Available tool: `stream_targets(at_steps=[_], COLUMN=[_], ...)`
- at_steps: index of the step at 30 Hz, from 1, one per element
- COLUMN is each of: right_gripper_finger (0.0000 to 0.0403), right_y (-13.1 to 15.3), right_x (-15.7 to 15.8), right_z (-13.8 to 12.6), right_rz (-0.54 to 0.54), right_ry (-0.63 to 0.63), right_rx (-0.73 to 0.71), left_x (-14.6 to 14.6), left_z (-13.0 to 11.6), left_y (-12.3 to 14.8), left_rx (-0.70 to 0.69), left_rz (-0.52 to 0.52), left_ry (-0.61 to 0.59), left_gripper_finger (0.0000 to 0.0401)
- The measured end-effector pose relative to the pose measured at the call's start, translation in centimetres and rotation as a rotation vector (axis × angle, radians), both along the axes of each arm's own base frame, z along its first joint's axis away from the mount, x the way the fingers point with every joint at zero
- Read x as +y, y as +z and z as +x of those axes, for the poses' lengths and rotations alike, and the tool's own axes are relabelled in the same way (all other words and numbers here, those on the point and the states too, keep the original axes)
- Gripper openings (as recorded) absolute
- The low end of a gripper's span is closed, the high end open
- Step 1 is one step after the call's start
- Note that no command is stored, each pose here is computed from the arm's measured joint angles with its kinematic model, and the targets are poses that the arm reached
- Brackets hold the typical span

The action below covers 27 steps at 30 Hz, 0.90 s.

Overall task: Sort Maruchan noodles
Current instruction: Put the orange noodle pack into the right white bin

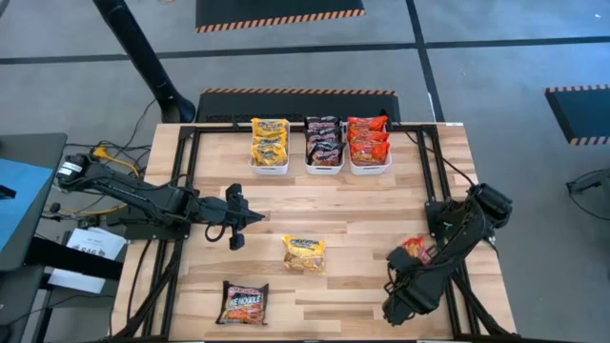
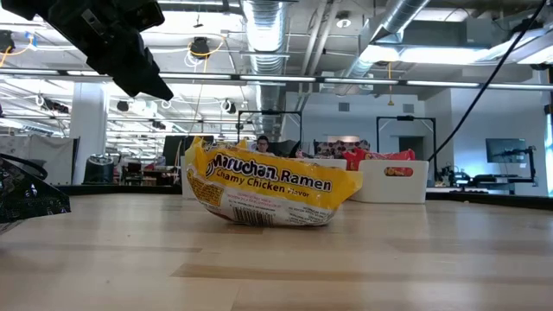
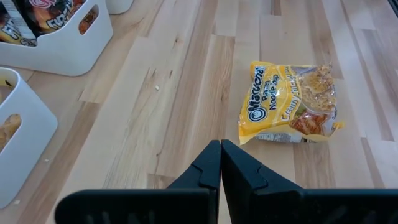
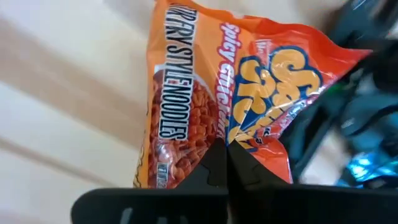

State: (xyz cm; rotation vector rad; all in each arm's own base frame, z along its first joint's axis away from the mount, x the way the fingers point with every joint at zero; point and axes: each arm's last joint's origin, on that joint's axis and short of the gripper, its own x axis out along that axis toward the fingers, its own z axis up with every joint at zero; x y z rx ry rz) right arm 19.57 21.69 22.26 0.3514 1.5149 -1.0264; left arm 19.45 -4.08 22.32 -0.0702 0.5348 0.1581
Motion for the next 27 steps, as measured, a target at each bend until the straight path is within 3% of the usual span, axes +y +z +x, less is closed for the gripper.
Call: stream_targets(at_steps=[8,13,27], right_gripper_finger=[0.0003,0.0003,0.0003], right_y=[0.3,0.4,1.0], right_x=[-3.1,-6.4,-18.1], right_z=[3.0,5.3,9.7], right_rz=[-0.044,-0.142,-0.356], right_ry=[0.197,0.309,0.576], right_rx=[0.012,0.012,0.292], left_x=[0.0,0.0,0.0], left_z=[0.0,0.0,0.0], left_y=[0.0,0.0,0.0], left_rx=[-0.004,-0.005,-0.005], left_rz=[-0.021,-0.022,-0.024], left_ry=[0.016,0.016,0.016], left_gripper_finger=[0.0000,0.0000,0.0000])
